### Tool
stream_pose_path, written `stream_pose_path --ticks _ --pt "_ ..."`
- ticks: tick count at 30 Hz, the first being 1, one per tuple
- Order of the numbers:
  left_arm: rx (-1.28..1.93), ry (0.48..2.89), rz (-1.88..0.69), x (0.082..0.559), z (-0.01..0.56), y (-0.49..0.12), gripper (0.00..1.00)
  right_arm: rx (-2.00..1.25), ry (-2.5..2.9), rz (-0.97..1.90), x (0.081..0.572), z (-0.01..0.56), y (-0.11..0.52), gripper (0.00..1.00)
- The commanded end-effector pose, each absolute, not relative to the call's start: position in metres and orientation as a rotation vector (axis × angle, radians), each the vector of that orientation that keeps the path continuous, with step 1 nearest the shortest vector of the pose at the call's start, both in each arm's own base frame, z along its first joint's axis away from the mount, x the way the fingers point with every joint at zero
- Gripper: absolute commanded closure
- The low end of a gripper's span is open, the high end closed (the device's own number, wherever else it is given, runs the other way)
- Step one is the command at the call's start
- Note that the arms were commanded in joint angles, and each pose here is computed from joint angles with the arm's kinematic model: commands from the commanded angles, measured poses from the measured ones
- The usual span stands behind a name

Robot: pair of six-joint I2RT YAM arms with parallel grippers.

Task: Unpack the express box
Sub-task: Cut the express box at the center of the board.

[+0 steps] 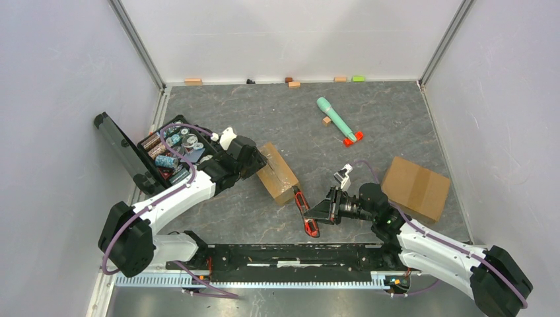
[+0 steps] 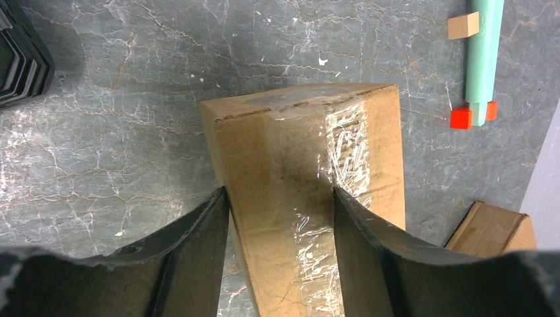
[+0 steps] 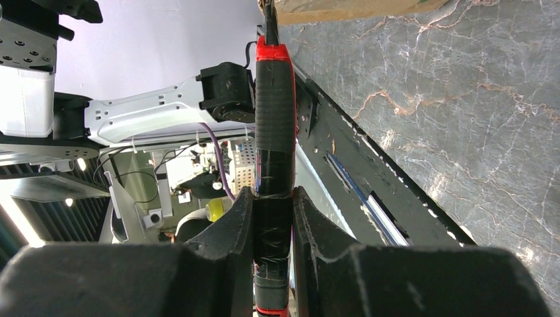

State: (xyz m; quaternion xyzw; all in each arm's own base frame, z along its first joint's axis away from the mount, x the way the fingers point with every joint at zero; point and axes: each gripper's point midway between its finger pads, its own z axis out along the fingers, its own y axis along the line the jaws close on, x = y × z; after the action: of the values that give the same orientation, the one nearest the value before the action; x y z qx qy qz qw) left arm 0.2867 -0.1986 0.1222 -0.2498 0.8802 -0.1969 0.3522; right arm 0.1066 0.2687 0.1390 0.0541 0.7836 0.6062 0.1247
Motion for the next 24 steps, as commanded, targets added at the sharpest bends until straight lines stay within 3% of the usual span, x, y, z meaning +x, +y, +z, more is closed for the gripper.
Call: stream_pose_path --ticks 1,24 --pt "-0.577 2.476 -0.432 0.251 0.083 -0.193 0.63 0.127 2.184 1.775 0.118 0.163 0.273 1.00" --pt "-0.562 2.483 -0.481 0.251 0.087 -0.202 0.63 0.011 2.188 1.853 0.111 0.174 0.293 1.00"
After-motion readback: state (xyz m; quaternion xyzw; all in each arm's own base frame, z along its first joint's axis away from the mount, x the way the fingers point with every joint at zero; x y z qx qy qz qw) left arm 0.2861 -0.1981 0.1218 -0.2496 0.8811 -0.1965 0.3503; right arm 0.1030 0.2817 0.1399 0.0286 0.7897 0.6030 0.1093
